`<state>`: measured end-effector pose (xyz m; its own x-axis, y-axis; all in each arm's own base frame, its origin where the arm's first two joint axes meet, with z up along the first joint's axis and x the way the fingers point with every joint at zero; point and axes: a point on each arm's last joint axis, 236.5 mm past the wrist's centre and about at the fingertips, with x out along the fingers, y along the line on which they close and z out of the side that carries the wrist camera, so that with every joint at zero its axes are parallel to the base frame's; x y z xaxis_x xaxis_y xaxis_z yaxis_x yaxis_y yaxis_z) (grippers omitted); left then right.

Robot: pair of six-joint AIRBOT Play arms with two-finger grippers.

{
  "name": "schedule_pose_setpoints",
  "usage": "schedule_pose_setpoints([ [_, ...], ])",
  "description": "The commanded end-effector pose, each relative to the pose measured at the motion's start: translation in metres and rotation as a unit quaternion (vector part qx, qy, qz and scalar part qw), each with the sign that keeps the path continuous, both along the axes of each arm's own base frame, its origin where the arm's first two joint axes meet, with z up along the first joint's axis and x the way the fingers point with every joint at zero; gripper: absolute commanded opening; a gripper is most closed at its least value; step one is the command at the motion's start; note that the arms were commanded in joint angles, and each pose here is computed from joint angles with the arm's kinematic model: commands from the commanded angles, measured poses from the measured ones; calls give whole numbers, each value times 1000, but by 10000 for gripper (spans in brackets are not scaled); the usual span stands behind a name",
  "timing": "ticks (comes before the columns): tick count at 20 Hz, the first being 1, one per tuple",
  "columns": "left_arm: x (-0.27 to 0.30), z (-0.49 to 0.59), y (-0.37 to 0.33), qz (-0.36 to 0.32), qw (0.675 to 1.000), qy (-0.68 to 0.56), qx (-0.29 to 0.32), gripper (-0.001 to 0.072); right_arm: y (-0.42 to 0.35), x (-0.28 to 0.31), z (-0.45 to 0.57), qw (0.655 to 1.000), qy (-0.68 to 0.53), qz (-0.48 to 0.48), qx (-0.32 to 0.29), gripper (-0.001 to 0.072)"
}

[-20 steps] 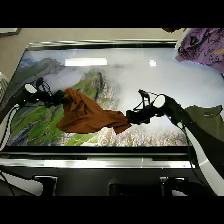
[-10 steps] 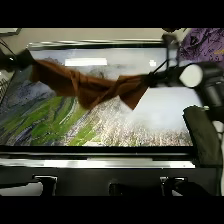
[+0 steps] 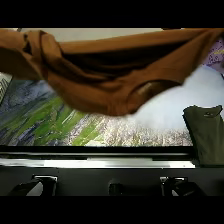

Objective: Fold the clothes and pants, and hang the long-sleeved shirts on hangers.

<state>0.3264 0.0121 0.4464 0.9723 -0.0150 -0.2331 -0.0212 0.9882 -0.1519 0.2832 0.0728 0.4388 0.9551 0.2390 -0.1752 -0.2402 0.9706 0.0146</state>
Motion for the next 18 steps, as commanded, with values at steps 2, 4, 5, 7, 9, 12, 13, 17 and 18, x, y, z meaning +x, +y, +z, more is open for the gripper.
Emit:
schedule_pose_setpoints([
  [2, -36, -27, -5, 0, 998, 59, 1, 14, -12, -7, -17, 998, 46, -28, 21, 23],
  [4, -18, -67, -10, -17, 994, 110, -17, 16, 1, 28, -63, 991, 131, -32, 20, 24],
  [5, -6, -95, -15, -29, 988, 146, -32, 16, 11, 49, -93, 983, 183, -32, 18, 24],
  [7, 16, -163, -25, -50, 971, 223, -70, 16, 34, 89, -157, 960, 279, -24, 16, 24],
  [9, 39, -237, -32, -56, 950, 285, -113, 16, 58, 131, -222, 937, 350, -13, 13, 22],
  [12, 70, -338, -27, -27, 929, 331, -163, 16, 82, 198, -309, 916, 397, -25, 49, 24],
  [13, 78, -366, -22, -15, 923, 345, -170, 16, 90, 216, -334, 907, 411, -29, 87, 24],
  [17, 104, -457, -11, 16, 896, 404, -185, 16, 100, 276, -400, 853, 438, -44, 279, 24],
  [18, 108, -471, -9, 20, 892, 412, -187, 15, 99, 285, -408, 844, 437, -48, 308, 24],
])
